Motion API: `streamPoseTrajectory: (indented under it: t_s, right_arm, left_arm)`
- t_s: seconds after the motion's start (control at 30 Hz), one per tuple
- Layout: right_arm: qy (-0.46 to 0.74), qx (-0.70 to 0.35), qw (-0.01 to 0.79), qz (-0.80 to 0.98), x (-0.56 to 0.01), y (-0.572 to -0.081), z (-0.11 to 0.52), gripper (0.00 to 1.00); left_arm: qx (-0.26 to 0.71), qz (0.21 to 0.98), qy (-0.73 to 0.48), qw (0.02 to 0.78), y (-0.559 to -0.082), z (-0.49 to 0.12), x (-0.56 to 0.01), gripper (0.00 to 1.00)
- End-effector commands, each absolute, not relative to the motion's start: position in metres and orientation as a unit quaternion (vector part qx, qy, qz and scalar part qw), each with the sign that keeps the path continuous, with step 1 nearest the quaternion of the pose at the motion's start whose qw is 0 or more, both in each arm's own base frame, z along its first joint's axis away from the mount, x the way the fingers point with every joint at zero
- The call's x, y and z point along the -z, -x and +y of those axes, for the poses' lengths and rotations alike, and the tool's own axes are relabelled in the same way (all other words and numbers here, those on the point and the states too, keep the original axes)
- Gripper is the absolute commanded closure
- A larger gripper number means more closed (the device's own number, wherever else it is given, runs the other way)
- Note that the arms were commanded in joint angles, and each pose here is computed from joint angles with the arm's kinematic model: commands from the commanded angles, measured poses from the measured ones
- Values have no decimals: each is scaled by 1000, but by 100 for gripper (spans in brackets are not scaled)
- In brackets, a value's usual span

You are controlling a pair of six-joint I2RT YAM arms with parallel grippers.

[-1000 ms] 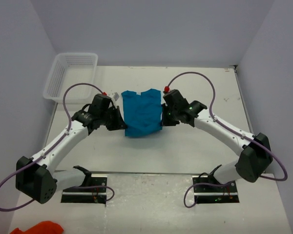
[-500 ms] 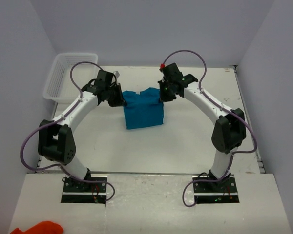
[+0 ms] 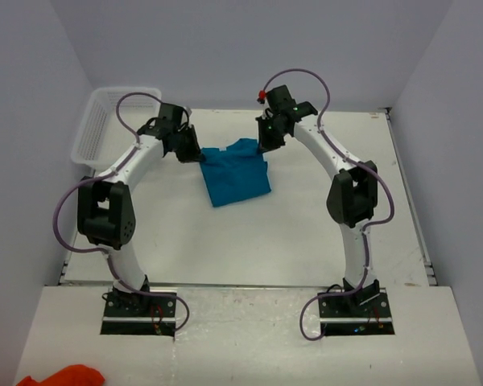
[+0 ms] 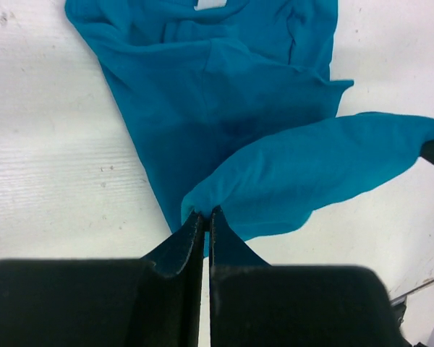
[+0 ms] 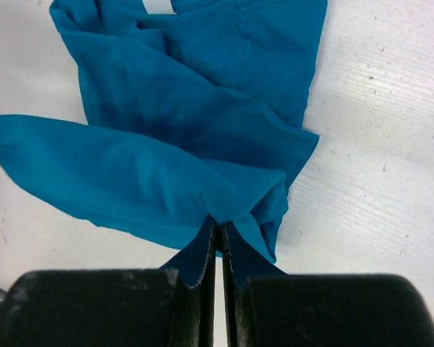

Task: Fold and stack the t-shirts
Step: Fold the long partially folded tshirt into a neat square

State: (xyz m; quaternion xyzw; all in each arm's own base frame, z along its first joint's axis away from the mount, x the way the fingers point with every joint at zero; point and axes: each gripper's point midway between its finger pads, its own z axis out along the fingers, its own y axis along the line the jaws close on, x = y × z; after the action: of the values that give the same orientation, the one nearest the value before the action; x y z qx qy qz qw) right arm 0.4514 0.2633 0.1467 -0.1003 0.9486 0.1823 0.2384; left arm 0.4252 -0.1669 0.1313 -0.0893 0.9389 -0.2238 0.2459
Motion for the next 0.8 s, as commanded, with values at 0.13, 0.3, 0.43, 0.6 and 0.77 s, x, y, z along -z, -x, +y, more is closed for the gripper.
streamPoseTrajectory:
  t_s: [0.13, 0.3, 0.43, 0.6, 0.77]
  right_arm:
    - [138, -221, 245, 934, -158, -467, 279, 100]
    - [151, -243, 248, 926, -152, -484, 286, 100]
    - [151, -259, 234, 925, -131, -494, 287, 100]
    - [152, -275, 233, 920, -124, -504, 284, 93]
    - [159, -257, 265, 916, -126, -522, 274, 13]
  left_arm:
    - [214, 922, 92, 309, -462, -143, -165, 100]
    - [217, 922, 101, 303, -480, -141, -151, 100]
    - [221, 924, 109, 292, -491, -141, -130, 100]
    - [202, 927, 131, 288, -512, -128, -100, 100]
    - [187, 904, 112, 368, -545, -128, -107, 80]
